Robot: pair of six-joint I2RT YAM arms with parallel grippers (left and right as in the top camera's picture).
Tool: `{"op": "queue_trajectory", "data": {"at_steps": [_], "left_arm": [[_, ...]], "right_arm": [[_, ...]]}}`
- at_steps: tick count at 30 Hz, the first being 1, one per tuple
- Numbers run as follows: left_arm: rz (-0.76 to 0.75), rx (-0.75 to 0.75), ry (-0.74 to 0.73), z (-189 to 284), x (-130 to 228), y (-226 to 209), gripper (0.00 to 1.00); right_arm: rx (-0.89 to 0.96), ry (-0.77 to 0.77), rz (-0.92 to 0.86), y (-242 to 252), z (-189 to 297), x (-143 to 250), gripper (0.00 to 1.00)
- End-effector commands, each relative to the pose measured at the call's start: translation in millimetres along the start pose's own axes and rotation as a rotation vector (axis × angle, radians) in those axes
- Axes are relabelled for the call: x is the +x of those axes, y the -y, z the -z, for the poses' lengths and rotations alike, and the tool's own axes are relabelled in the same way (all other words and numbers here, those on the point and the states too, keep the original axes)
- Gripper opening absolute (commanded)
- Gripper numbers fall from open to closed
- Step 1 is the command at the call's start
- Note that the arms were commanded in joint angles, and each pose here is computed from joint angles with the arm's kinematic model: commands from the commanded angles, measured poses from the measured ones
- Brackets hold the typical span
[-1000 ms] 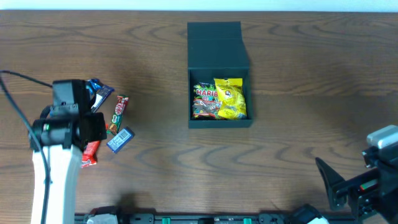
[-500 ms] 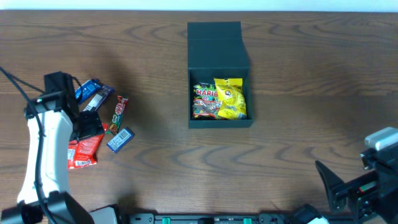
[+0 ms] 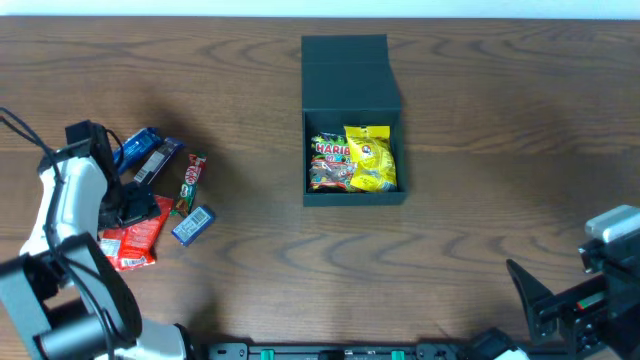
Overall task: Pack container
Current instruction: 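Grasp the red candy bag with the left gripper, then carry the red bag toward the black box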
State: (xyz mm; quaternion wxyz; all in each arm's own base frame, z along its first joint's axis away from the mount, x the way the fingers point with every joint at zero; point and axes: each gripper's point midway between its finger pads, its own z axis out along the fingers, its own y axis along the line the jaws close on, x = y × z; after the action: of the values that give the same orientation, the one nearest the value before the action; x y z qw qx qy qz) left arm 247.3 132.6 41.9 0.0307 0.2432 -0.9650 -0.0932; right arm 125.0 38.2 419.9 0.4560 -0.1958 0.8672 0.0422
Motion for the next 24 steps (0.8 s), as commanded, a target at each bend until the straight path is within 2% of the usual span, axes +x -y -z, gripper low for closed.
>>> {"op": "queue_trajectory", "data": {"at_steps": [1,9,11,13,16,21,24], "left_arm": [[0.001,-0.005,-0.041,-14,1,1,0.95],[-0.006,-0.009,-0.075,-34,-2,5,0.95],[-0.011,-0.010,-0.090,-40,-1,6,1.00],[-0.012,-0.010,-0.095,-44,-1,7,0.83],[-0.011,-0.010,-0.090,-44,-3,8,0.65],[-0.007,-0.010,-0.092,-44,-3,7,0.58],[0.001,-0.012,-0.101,-44,0,7,0.46]], "right_arm": [[-0.003,-0.004,0.012,-1,-1,0,0.99],[-0.003,-0.003,-0.007,-1,-1,0,0.99],[-0.003,-0.003,-0.013,-1,-1,0,0.99],[-0.003,-0.003,-0.013,-1,-1,-1,0.99],[-0.003,-0.002,-0.016,-1,-1,-1,0.99],[-0.004,-0.003,-0.031,-1,-1,0,0.99],[-0.004,-0.003,-0.031,-1,-1,0,0.99]]}}
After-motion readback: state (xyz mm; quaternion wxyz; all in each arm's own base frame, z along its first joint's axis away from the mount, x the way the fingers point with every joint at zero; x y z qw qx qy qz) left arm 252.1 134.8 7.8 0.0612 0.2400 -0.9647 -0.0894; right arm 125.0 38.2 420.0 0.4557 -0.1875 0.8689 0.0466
